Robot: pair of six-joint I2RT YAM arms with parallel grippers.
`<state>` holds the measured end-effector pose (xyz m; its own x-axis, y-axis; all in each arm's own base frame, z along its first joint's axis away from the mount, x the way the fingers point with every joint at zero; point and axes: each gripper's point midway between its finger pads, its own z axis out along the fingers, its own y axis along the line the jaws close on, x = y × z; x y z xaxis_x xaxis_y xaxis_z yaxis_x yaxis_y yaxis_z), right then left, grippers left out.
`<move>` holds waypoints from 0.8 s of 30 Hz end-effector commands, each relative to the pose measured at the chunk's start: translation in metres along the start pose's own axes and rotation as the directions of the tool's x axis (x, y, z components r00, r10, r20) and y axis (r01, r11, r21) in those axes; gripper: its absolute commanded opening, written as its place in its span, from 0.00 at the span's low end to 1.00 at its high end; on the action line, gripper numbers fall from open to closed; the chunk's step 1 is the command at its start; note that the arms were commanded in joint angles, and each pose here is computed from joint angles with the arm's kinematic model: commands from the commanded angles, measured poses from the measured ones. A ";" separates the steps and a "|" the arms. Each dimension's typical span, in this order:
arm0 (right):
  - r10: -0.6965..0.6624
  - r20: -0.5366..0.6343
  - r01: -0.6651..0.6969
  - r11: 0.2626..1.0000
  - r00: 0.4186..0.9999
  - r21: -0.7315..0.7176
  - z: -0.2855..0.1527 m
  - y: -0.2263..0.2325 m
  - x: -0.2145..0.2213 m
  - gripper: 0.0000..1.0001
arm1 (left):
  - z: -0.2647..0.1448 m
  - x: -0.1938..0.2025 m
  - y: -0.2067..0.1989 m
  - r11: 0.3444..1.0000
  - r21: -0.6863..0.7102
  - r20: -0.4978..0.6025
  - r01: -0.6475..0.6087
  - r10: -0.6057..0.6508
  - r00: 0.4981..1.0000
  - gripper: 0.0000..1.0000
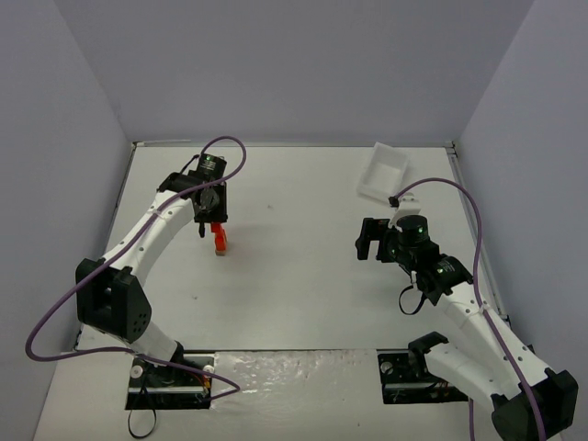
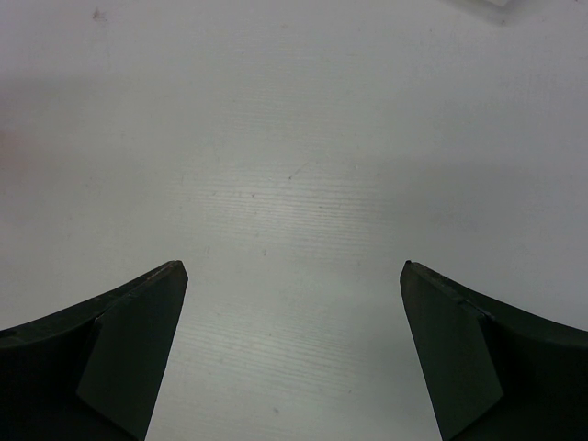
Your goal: Build the wood block tower
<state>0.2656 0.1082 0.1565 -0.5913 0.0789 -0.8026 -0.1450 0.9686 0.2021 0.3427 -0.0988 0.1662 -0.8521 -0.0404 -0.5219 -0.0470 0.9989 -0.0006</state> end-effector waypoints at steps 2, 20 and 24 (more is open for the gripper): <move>0.013 0.067 -0.012 1.000 0.998 -0.009 -0.001 0.004 -0.023 1.00 | -0.006 -0.017 -0.001 1.000 0.014 0.058 0.015 -0.016 0.998 0.01; 0.012 0.065 -0.012 1.000 0.998 -0.009 -0.001 0.004 -0.022 1.00 | -0.006 -0.018 0.000 1.000 0.005 0.062 0.019 -0.019 0.998 0.07; 0.013 0.068 -0.012 1.000 0.998 -0.010 -0.002 0.004 -0.023 1.00 | -0.006 -0.019 0.001 1.000 0.001 0.063 0.017 -0.017 0.998 0.08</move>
<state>0.2656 0.1083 0.1565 -0.5913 0.0792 -0.8025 -0.1449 0.9686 0.2023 0.3429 -0.0990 0.1648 -0.8543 -0.0396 -0.5183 -0.0466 0.9989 0.0005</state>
